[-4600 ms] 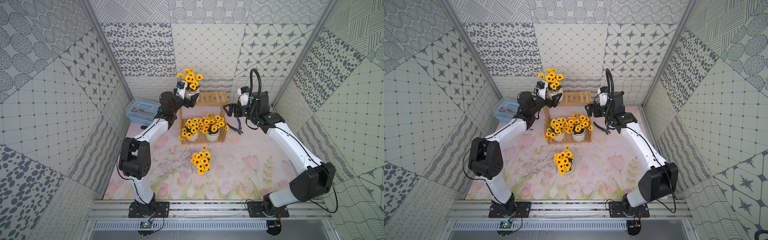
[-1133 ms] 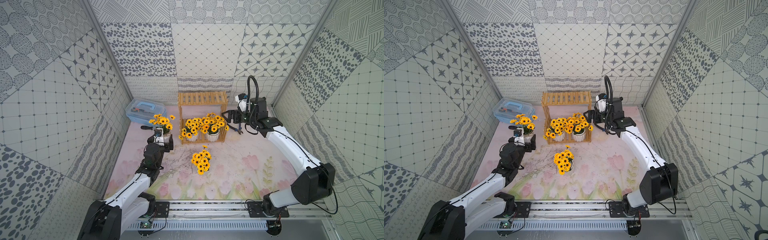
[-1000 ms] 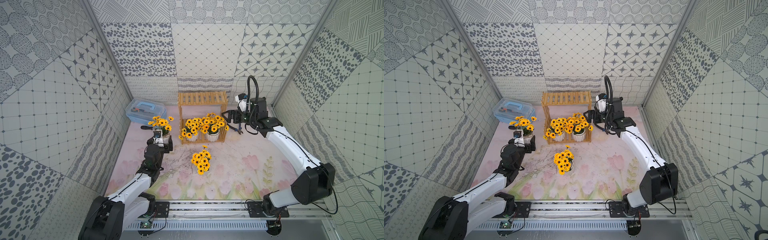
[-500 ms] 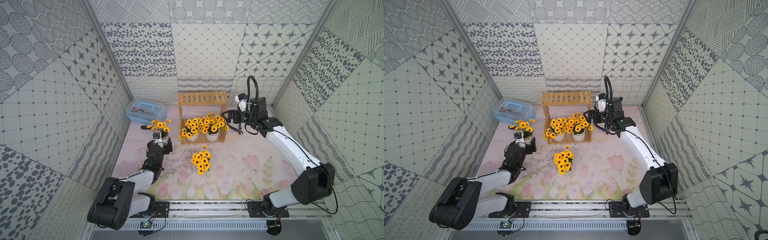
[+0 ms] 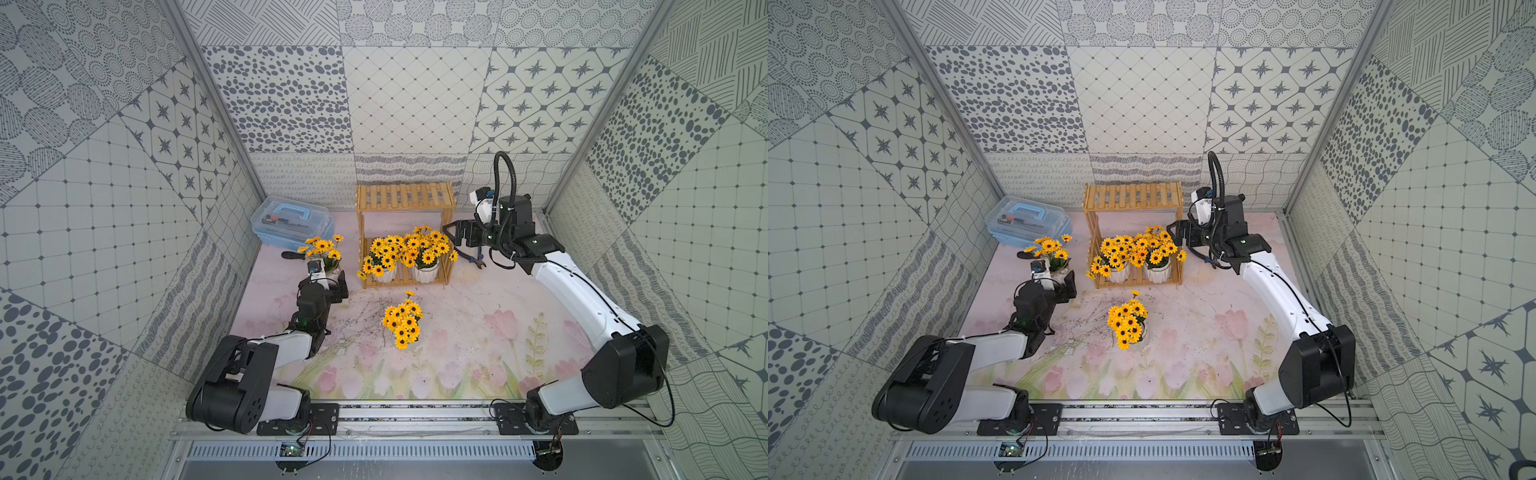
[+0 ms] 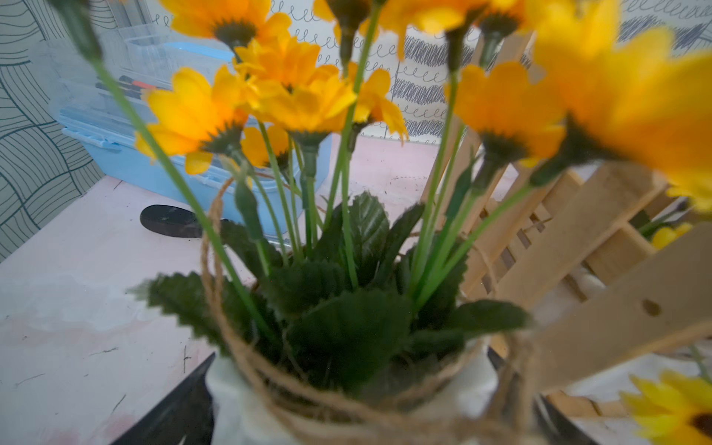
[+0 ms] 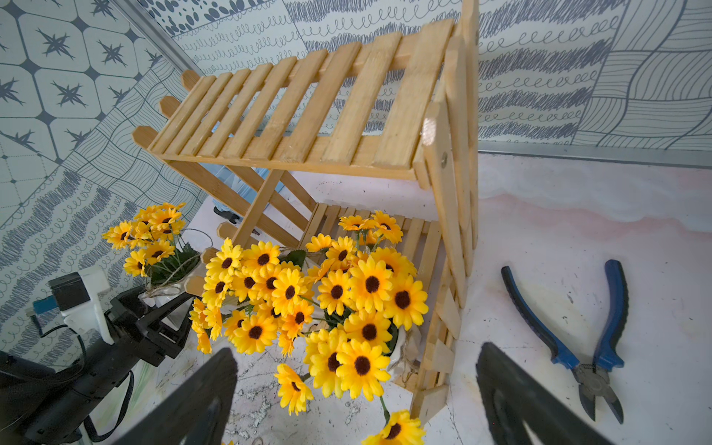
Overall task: Take the sunflower pots off the shelves
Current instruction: Place the sunflower pot at the center of the board.
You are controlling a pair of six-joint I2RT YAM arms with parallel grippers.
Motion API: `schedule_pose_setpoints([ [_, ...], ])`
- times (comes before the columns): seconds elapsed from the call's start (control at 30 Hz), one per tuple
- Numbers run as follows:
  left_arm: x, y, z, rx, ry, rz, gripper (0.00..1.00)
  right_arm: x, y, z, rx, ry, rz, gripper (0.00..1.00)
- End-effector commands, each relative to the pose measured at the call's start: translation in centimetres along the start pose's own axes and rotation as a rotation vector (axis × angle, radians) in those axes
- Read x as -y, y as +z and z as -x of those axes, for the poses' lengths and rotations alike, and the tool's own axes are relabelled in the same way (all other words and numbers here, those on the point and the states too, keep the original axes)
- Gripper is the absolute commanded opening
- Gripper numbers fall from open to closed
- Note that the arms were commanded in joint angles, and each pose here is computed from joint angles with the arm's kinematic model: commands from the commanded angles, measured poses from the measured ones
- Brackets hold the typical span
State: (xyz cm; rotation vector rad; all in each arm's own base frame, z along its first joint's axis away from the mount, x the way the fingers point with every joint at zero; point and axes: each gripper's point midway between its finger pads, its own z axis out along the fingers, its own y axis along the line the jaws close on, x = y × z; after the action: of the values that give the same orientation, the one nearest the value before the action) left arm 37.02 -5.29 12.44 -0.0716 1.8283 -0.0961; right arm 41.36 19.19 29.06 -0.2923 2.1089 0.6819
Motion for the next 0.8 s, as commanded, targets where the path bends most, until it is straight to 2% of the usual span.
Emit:
schedule_pose_setpoints([
  [0.0, 1.7, 0.4, 2.9, 0.106, -0.093, -0.069, 0.0, -0.6, -0.1, 1.7, 0.042, -0.029, 0.01, 0.98],
  [0.27, 3.3, 0.4, 1.8, 0.068, -0.061, -0.086, 0.0, -0.8, -0.2, 1.7, 0.043, -0.033, 0.02, 0.98],
  [0.77, 1.8, -3.1, -0.5, -0.033, -0.063, 0.004, 0.0, -1.4, 0.0, 1.2, 0.037, -0.024, 0.052, 0.98],
])
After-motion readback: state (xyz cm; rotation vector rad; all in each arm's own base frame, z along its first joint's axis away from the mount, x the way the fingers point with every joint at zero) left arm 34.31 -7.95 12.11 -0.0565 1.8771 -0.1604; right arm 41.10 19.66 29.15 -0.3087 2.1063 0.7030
